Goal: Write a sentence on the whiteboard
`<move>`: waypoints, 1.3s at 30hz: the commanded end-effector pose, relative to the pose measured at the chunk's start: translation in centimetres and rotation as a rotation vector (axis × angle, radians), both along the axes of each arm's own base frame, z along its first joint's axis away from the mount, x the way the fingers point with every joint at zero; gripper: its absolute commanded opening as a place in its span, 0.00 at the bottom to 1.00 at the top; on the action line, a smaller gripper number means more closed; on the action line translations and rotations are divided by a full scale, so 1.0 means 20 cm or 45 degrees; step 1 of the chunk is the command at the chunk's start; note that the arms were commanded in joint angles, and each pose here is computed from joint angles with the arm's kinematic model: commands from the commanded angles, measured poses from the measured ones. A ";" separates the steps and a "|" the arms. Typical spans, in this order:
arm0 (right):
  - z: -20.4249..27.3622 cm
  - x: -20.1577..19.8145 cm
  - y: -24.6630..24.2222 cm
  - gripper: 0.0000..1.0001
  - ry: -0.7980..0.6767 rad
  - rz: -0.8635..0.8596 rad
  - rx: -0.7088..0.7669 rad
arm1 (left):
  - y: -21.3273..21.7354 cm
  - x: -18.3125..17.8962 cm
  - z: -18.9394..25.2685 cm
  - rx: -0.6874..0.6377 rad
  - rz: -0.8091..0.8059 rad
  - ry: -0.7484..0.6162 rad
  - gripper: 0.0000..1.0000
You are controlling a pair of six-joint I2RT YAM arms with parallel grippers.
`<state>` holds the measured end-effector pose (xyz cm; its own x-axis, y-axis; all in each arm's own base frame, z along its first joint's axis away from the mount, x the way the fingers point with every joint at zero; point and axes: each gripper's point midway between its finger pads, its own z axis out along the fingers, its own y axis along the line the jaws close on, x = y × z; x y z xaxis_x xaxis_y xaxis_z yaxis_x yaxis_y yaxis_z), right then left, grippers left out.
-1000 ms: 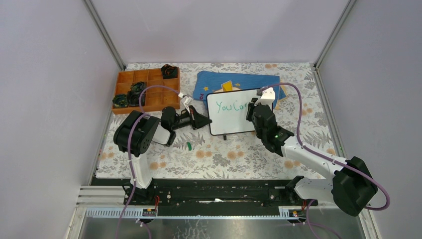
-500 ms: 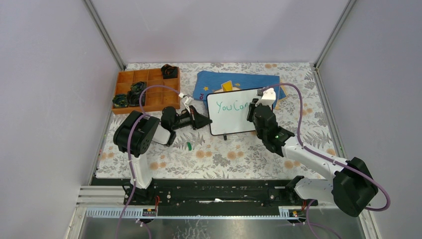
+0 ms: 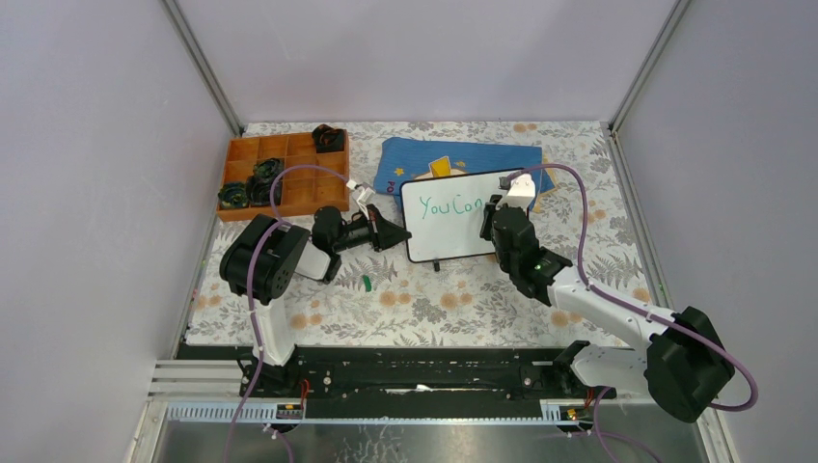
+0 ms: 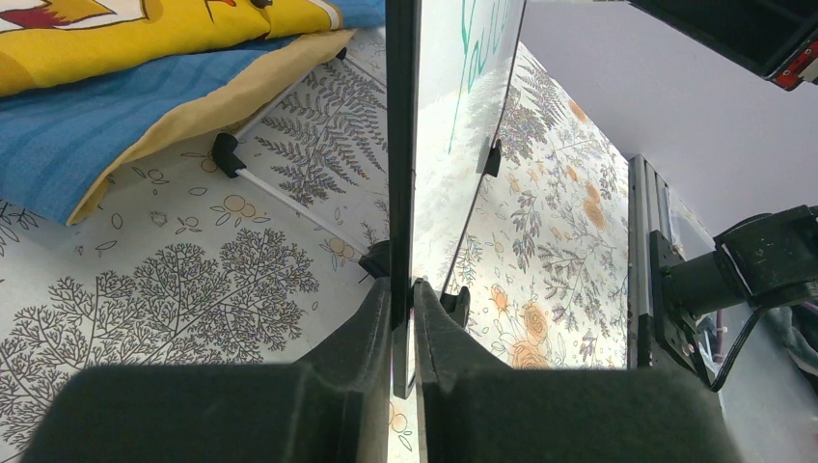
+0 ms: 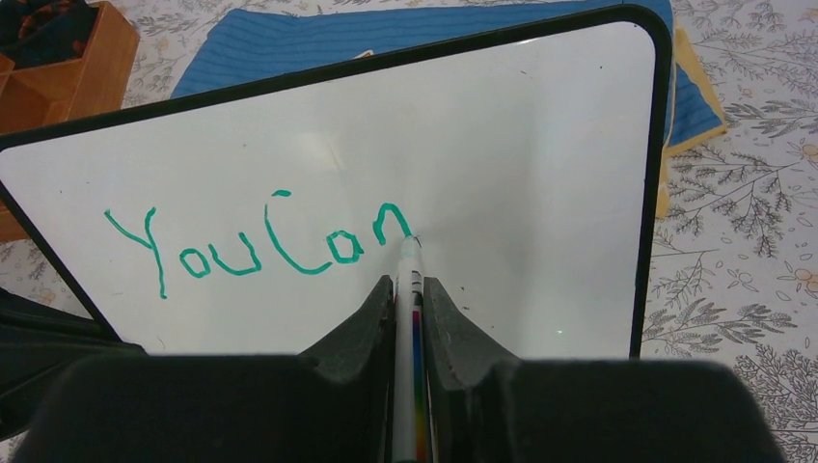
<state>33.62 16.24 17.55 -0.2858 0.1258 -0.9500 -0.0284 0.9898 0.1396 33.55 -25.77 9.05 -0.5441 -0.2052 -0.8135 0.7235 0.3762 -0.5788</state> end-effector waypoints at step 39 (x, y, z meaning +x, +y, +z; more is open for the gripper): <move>0.32 0.07 -0.19 0.00 -0.194 -0.159 0.180 | -0.01 -0.06 -0.16 0.101 -0.026 0.116 0.00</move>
